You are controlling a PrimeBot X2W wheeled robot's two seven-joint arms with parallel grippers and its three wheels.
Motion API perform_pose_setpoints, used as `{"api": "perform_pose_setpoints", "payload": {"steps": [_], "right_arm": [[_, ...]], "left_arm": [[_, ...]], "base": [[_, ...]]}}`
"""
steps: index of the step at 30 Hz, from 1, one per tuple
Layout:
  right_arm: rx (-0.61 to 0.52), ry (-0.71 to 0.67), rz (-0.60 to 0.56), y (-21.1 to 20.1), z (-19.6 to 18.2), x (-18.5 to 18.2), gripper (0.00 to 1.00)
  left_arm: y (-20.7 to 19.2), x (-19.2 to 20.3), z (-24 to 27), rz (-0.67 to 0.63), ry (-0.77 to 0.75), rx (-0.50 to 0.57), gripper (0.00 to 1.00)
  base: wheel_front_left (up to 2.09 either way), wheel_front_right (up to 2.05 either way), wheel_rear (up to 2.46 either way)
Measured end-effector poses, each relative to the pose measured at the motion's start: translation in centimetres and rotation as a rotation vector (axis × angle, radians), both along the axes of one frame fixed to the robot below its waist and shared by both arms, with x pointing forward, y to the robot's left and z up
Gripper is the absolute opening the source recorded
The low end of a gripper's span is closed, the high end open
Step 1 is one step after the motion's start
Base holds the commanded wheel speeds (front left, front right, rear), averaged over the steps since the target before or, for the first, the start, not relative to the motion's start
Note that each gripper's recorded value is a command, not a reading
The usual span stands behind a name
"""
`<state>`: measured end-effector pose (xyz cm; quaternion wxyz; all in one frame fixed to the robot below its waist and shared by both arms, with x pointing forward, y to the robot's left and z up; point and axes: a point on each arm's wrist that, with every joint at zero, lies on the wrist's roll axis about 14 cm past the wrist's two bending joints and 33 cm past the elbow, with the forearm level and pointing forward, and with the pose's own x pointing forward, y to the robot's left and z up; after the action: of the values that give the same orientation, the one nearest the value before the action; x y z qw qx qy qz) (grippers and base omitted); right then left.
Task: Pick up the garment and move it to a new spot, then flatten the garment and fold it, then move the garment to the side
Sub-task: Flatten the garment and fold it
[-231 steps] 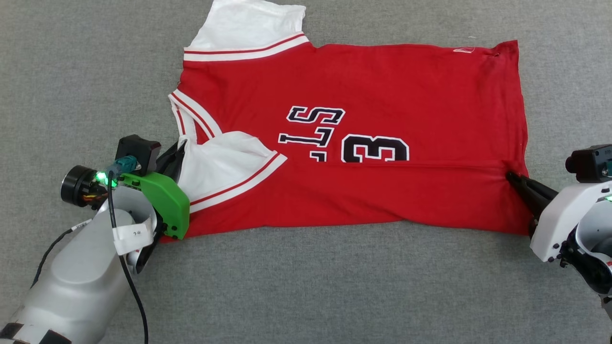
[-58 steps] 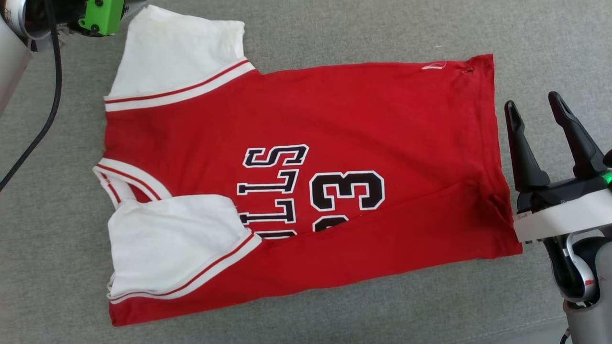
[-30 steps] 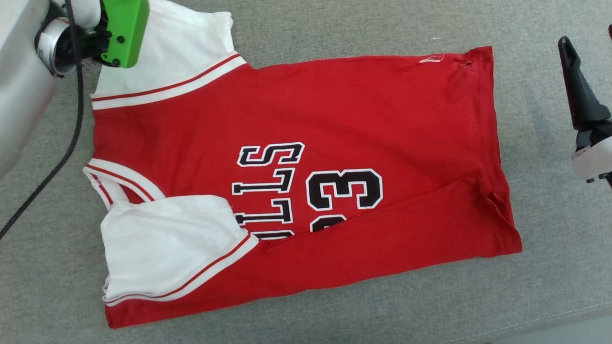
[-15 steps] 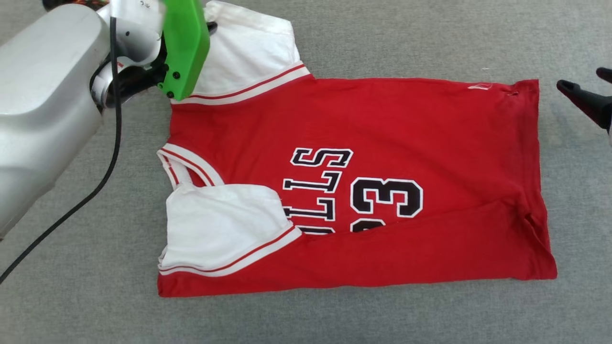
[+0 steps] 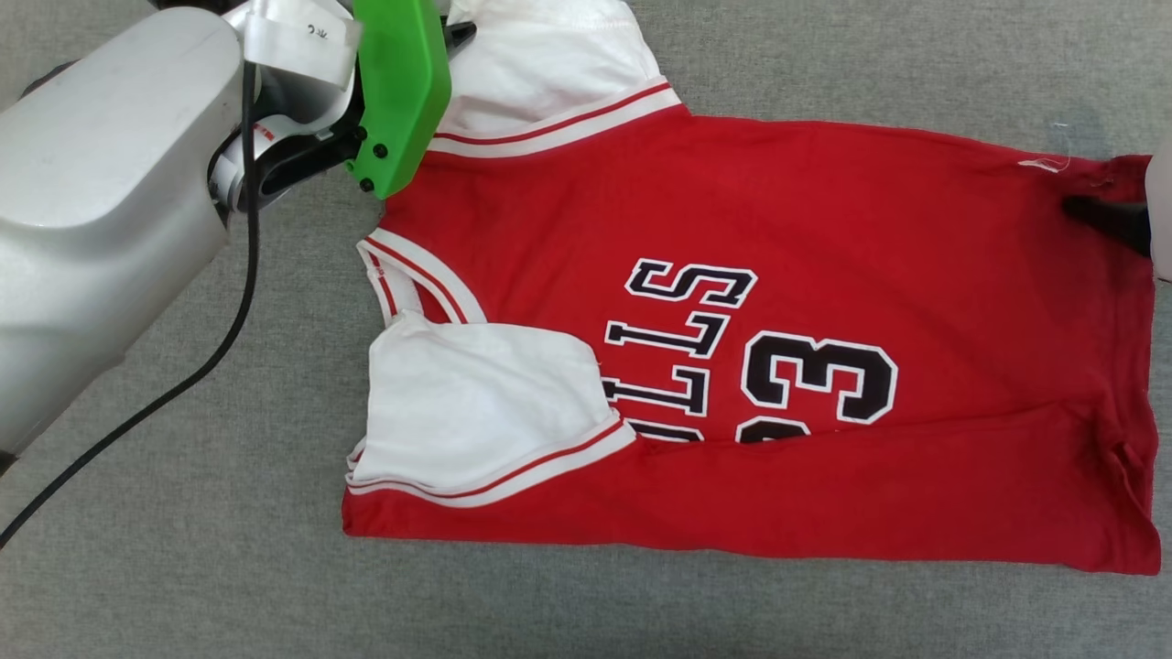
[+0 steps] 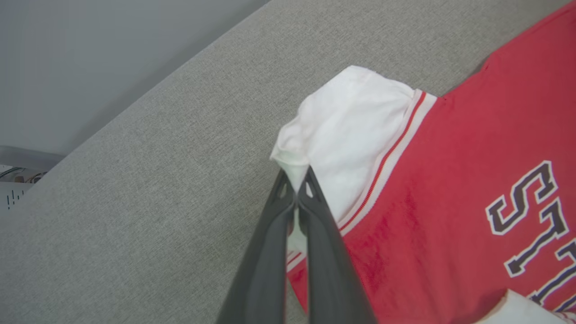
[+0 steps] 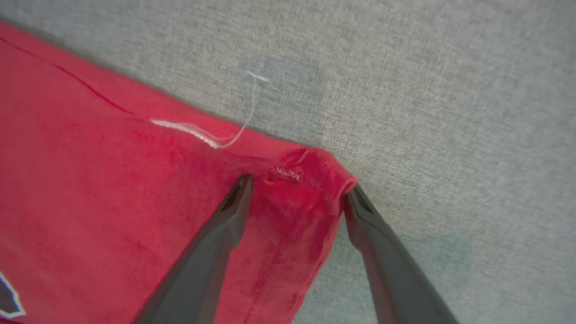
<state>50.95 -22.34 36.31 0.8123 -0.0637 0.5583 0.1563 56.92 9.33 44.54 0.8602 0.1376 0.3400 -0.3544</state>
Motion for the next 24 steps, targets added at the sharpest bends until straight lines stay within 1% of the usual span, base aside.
{"api": "perform_pose_setpoints", "payload": {"steps": [2,3,4,9,12,16,21,24], "right_arm": [[-0.019,0.023,0.015,-0.2,-0.7,-0.4,1.0],[-0.017,0.025,0.016,-0.2,-0.7,-0.4,0.64],[-0.008,0.019,0.015,-0.1,-0.7,-0.3,0.0],[0.046,-0.076,-0.009,0.4,0.4,0.6,0.0],[0.085,-0.171,-0.026,0.8,1.8,1.4,0.0],[0.117,-0.304,-0.022,1.2,4.4,1.8,0.0],[0.144,-0.399,-0.013,1.2,6.3,0.0,0.0],[0.154,-0.443,-0.008,1.0,7.0,-1.8,0.0]], "left_arm": [[0.2,0.0,-0.4,0.004,0.007,0.003,0.0],[0.2,0.1,-0.6,0.005,0.009,0.003,0.0],[0.2,0.1,-0.6,0.005,0.008,0.002,0.0],[0.3,0.3,-0.2,0.013,-0.008,0.004,0.0],[0.4,0.4,0.9,0.022,-0.038,-0.007,0.0],[0.4,-0.8,1.8,0.029,-0.055,-0.026,0.0],[1.4,-3.1,2.7,0.039,-0.071,-0.028,0.0],[1.9,-5.3,2.6,0.039,-0.067,-0.036,0.0]], "base": [[0.0,0.0,0.0],[0.0,0.0,0.0],[0.0,0.0,0.0],[0.0,0.0,0.0],[0.0,0.0,0.0],[0.0,0.0,0.0],[0.0,0.0,0.0],[0.0,0.0,0.0]]}}
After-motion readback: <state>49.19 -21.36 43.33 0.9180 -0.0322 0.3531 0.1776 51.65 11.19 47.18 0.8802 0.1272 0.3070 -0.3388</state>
